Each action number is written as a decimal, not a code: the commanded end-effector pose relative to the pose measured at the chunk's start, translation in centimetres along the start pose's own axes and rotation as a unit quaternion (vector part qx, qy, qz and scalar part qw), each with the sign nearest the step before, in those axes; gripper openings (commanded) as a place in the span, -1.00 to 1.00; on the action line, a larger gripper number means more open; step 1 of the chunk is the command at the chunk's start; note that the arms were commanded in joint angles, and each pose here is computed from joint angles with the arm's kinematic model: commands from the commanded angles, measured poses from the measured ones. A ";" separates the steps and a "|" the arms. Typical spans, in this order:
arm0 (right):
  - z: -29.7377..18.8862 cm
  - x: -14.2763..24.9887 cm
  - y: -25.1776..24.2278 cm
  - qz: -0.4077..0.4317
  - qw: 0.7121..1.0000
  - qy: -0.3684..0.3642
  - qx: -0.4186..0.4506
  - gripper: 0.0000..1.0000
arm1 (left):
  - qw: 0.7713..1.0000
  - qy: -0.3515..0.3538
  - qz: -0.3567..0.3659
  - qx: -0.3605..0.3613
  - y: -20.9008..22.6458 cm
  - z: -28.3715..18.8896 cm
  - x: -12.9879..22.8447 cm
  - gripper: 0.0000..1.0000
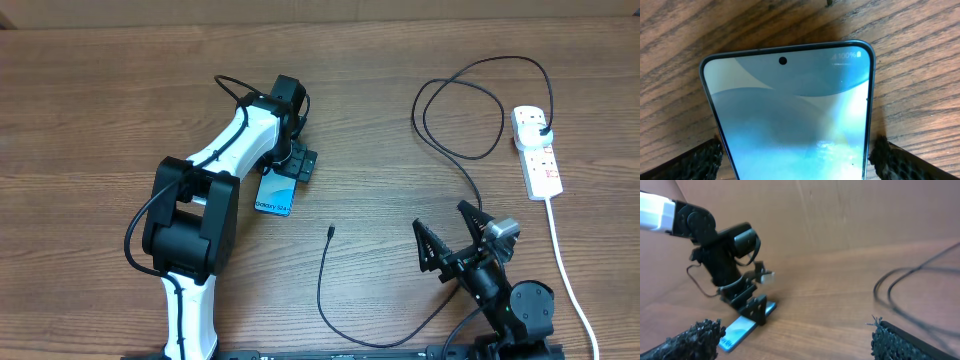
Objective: Plug charger to phone and switch on socket
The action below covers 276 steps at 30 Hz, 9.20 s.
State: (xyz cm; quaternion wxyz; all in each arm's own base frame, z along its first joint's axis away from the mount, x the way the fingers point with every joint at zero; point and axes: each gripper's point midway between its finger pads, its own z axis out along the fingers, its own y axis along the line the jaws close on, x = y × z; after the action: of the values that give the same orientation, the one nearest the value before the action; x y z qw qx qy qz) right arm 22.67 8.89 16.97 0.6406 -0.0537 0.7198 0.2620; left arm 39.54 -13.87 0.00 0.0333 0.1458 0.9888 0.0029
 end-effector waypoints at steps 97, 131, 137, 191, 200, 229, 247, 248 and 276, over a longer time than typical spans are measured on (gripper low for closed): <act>18.7 14.9 9.0 0.202 0.925 0.321 -0.014 0.00 | 0.905 -0.019 0.009 0.425 -8.3 -5.1 -0.4 0.43; 18.3 9.1 9.9 0.368 0.852 0.339 -0.153 -0.93 | 0.797 -0.104 0.076 0.590 -10.3 -11.2 -1.0 0.80; 18.2 8.2 9.6 0.371 0.849 0.334 -0.171 -0.93 | 0.728 -0.167 0.103 0.657 -10.0 -14.8 -0.5 0.79; 15.5 12.9 5.7 0.361 0.831 0.415 -0.087 0.65 | 0.826 -0.106 0.054 0.550 -8.4 -10.2 -1.9 -0.92; 14.6 15.7 2.0 0.351 0.832 0.427 0.043 1.00 | 0.925 -0.031 -0.104 0.364 -4.0 -4.0 -2.7 -0.92; 14.8 15.8 0.8 0.341 0.840 0.415 0.073 1.00 | 0.987 -0.009 -0.161 0.015 0.6 -1.1 -1.5 -0.92; 14.7 15.9 0.8 0.342 0.839 0.417 0.075 1.00 | 0.988 -0.020 -0.147 -0.038 0.7 -1.1 -1.5 -0.81; 14.7 15.9 0.8 0.342 0.839 0.417 0.075 1.00 | 0.988 -0.020 -0.147 -0.038 0.7 -1.1 -1.5 -0.78; 12.8 10.9 0.9 0.280 0.790 0.519 0.167 1.00 | 0.957 -0.015 -0.063 0.284 -6.6 -4.0 -2.6 -0.92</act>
State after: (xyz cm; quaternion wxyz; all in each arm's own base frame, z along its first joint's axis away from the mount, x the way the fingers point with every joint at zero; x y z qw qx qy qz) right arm 29.17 18.61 3.18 0.0094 0.1610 0.9506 0.2654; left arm 41.27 -17.50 2.78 0.0371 0.0368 0.9886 -0.1409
